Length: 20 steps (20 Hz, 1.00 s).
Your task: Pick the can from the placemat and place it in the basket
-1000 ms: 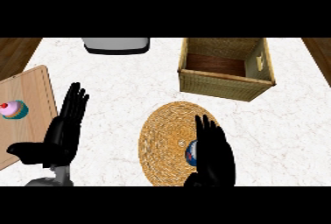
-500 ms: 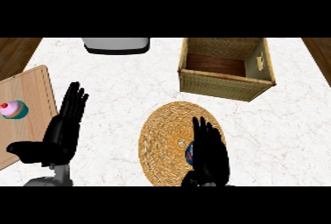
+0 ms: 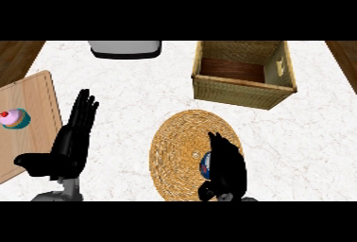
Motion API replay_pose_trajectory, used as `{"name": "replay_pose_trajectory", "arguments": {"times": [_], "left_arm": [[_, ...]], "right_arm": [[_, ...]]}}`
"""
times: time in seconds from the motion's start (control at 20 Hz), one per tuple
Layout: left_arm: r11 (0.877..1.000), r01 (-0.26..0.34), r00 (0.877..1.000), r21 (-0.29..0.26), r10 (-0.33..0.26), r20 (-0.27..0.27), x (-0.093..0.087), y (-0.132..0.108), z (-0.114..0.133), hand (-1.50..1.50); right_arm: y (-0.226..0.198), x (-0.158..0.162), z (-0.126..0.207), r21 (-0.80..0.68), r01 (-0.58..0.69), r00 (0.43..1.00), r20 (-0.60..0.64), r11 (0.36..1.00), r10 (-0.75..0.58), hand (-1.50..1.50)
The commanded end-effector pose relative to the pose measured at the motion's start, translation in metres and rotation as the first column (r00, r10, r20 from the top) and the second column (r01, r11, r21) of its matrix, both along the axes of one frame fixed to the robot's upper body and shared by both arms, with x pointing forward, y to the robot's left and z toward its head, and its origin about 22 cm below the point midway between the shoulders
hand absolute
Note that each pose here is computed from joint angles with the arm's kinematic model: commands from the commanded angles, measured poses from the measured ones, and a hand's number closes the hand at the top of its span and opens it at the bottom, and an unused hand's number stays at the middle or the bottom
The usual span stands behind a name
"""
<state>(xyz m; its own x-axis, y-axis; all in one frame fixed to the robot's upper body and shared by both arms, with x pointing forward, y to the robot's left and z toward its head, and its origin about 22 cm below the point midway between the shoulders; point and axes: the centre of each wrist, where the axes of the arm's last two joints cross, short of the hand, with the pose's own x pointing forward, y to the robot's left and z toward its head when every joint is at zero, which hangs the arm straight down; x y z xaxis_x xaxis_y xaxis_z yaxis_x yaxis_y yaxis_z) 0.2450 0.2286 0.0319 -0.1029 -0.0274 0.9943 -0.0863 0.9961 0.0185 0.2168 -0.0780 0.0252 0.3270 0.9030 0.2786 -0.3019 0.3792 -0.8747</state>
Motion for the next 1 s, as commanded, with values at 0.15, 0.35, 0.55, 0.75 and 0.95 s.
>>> {"name": "replay_pose_trajectory", "arguments": {"times": [0.15,0.35,0.55,0.75,0.95], "left_arm": [[1.0,-0.002,1.0,-0.003,0.002,-0.003,-0.02,0.004,-0.003,0.0],[1.0,0.001,1.0,-0.013,-0.001,-0.008,0.0,0.004,0.009,0.0],[1.0,-0.013,1.0,0.003,0.013,-0.001,0.001,0.014,0.011,0.0],[1.0,-0.008,1.0,-0.003,0.008,0.007,0.006,0.03,0.014,0.0],[0.998,0.053,0.998,0.014,-0.054,0.019,0.004,0.009,0.015,0.0]], "right_arm": [[0.004,0.003,-0.01,-0.085,-0.112,0.993,-0.055,0.99,0.107,1.5],[0.013,0.004,-0.029,-0.091,-0.138,0.99,-0.056,0.986,0.133,1.5],[-0.01,-0.003,-0.022,-0.112,-0.149,0.989,-0.021,0.982,0.148,1.5],[0.017,-0.011,-0.007,-0.107,-0.151,0.988,0.015,0.983,0.153,1.5],[0.052,0.048,-0.006,-0.161,-0.167,0.982,0.057,0.973,0.178,1.5]]}}
